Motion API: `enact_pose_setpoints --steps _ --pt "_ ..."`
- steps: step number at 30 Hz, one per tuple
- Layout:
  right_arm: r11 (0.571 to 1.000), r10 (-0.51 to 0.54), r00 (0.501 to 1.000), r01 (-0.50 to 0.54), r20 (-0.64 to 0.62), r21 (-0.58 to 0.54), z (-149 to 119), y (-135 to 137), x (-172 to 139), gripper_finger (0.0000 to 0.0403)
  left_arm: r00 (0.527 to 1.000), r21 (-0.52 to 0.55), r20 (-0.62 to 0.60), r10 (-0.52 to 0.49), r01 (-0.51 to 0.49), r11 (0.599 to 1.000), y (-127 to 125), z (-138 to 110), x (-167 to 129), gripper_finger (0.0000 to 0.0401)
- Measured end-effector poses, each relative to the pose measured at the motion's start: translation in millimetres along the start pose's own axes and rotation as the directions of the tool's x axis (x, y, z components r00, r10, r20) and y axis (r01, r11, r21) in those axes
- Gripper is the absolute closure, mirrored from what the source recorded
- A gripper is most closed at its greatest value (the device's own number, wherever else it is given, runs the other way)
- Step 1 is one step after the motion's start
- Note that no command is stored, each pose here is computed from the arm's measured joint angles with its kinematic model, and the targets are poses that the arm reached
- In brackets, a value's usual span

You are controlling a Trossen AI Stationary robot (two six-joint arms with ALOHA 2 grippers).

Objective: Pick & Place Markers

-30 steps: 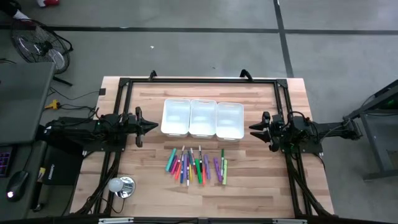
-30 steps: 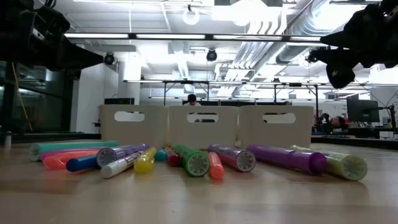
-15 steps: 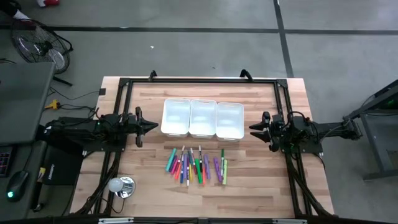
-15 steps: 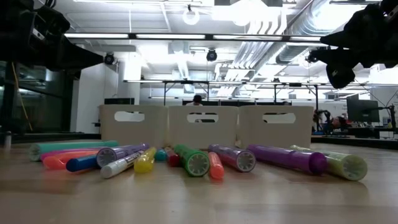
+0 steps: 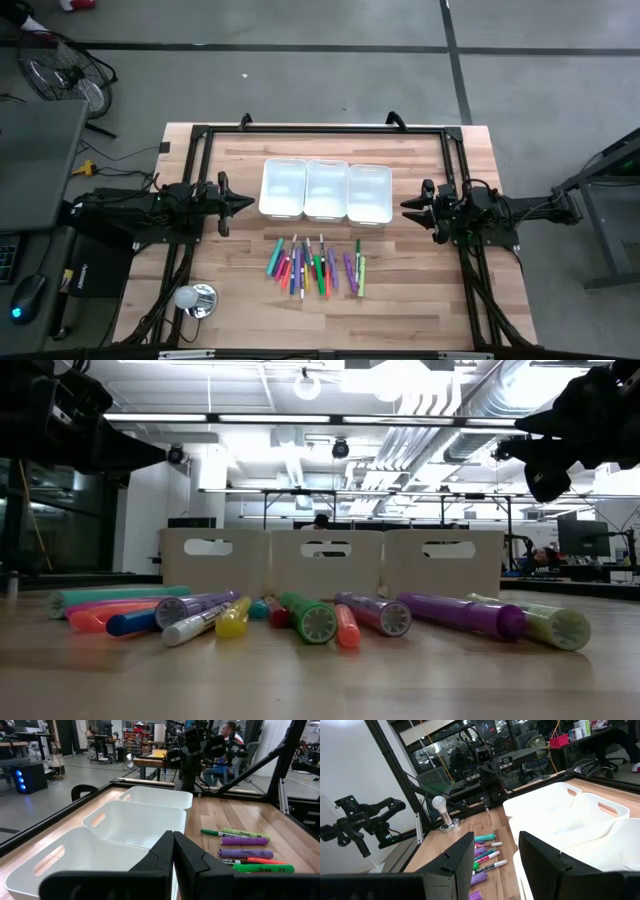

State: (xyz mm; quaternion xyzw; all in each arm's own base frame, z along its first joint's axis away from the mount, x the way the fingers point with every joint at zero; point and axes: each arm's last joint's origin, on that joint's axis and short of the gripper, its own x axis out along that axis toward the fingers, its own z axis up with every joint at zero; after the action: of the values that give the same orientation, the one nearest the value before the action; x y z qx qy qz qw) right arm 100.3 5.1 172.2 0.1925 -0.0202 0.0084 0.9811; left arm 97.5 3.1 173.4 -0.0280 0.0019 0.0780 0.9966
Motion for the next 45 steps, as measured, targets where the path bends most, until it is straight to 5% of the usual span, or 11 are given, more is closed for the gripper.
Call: enact_pose_setpoints --steps 6,13,20,25,33,45 --pt "1.0 0.006 1.0 -0.006 0.014 0.005 1 1 0 0.0258 1.0 0.0 0.0 0.0 0.0 1.0 0 0 0 0.0394" --pt "0.958 0.011 1.0 -0.008 -0.008 0.287 2 1 0 0.0258 1.0 0.0 0.0 0.0 0.0 1.0 0 0 0 0.0394" --pt "0.953 -0.055 0.984 0.103 -0.172 0.284 27 12 3 0.0258 1.0 0.0 0.0 0.0 0.0 1.0 0 0 0 0.0394" --pt "0.928 -0.176 0.926 0.27 -0.335 0.258 52 21 15 0.0258 1.0 0.0 0.0 0.0 0.0 1.0 0 0 0 0.0394" --pt "0.767 -0.368 0.791 0.556 -0.489 0.322 73 28 54 0.0258 1.0 0.0 0.0 0.0 0.0 1.0 0 0 0 0.0394" --pt "0.495 -0.38 0.678 0.724 -0.63 0.481 57 37 103 0.0258 1.0 0.0 -0.001 0.0 0.0 1.0 0 0 0 0.0394"
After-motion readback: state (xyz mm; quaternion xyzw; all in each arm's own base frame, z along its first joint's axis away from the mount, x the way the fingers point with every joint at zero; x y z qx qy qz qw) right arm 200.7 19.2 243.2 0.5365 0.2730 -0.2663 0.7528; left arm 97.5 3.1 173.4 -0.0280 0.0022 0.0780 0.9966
